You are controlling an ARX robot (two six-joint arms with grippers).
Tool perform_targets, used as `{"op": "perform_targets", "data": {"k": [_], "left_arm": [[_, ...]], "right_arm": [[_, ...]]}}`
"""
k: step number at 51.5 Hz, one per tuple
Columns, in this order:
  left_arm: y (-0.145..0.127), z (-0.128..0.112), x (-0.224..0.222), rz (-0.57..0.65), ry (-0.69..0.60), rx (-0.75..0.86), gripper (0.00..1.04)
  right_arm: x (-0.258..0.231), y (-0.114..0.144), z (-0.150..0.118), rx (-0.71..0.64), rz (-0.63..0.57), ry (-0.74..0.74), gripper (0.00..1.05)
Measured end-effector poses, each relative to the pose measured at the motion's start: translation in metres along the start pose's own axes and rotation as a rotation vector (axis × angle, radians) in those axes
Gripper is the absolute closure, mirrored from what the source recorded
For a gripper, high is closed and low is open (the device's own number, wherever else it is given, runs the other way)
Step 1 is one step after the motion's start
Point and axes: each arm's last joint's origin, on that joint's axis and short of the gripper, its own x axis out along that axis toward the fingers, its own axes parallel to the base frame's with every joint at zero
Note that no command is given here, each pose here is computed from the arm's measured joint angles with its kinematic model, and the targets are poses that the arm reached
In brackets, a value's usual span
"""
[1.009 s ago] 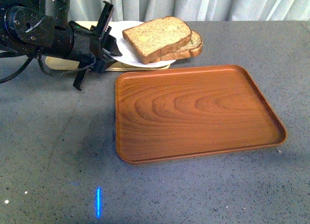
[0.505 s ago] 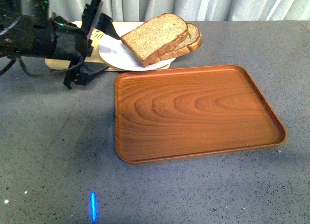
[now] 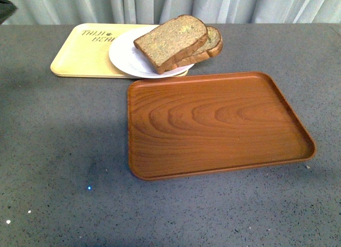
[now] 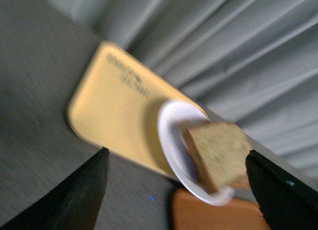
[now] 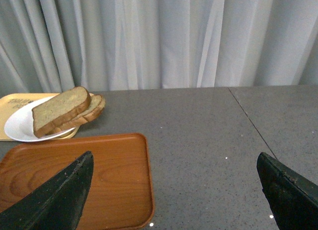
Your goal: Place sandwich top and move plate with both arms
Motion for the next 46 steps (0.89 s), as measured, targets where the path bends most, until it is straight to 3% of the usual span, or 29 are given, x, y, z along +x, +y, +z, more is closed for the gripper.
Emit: {"op": "perform_targets", "data": {"k": [3, 8, 13, 20, 46], "left_arm": [[-0.003, 0.000, -0.013, 0.075, -0.126, 0.212, 0.34], [-0.010, 0.004, -0.039, 0.147, -0.179, 0.492, 0.56], [-0.015, 0.002, -0.062, 0.158, -0.165, 0.596, 0.79], [-0.020, 0.001, -0.083, 0.162, -0.161, 0.625, 1.04], [-0.035, 0.002, -0.138, 0.163, -0.160, 0.641, 1.03]], "right_arm": [[0.000, 0.000, 0.000, 0.000, 0.000, 0.000, 0.09], [0.000, 0.000, 0.000, 0.000, 0.000, 0.000, 0.09], [0.000, 0.000, 0.000, 0.000, 0.000, 0.000, 0.09], [0.000, 0.000, 0.000, 0.000, 0.000, 0.000, 0.09], [0.000, 0.000, 0.000, 0.000, 0.000, 0.000, 0.09]]}}
